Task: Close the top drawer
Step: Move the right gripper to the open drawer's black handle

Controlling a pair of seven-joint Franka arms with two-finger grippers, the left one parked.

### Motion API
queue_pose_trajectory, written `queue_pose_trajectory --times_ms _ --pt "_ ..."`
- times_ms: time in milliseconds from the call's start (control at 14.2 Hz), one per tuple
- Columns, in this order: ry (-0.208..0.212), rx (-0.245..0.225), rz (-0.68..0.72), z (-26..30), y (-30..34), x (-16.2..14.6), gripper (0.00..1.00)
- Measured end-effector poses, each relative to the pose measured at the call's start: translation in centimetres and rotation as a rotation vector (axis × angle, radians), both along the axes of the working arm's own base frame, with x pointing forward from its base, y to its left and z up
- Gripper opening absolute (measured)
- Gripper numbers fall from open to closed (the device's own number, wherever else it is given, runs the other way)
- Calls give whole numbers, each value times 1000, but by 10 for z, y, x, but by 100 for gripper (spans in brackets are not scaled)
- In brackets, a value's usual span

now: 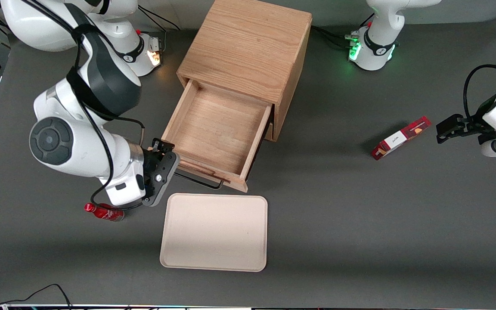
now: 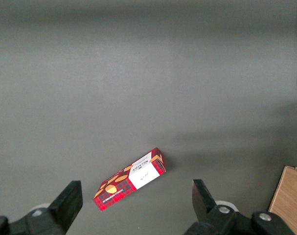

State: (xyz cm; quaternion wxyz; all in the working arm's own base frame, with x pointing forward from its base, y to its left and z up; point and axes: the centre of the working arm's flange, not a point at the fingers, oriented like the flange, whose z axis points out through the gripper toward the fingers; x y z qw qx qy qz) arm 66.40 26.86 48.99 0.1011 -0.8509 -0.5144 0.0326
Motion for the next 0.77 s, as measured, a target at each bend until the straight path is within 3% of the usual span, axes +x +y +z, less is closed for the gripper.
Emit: queue_pose_trajectory --times_ms 493,775 --pt "81 75 -20 -49 -14 21 100" --pt "97 94 -30 -64 -14 27 100"
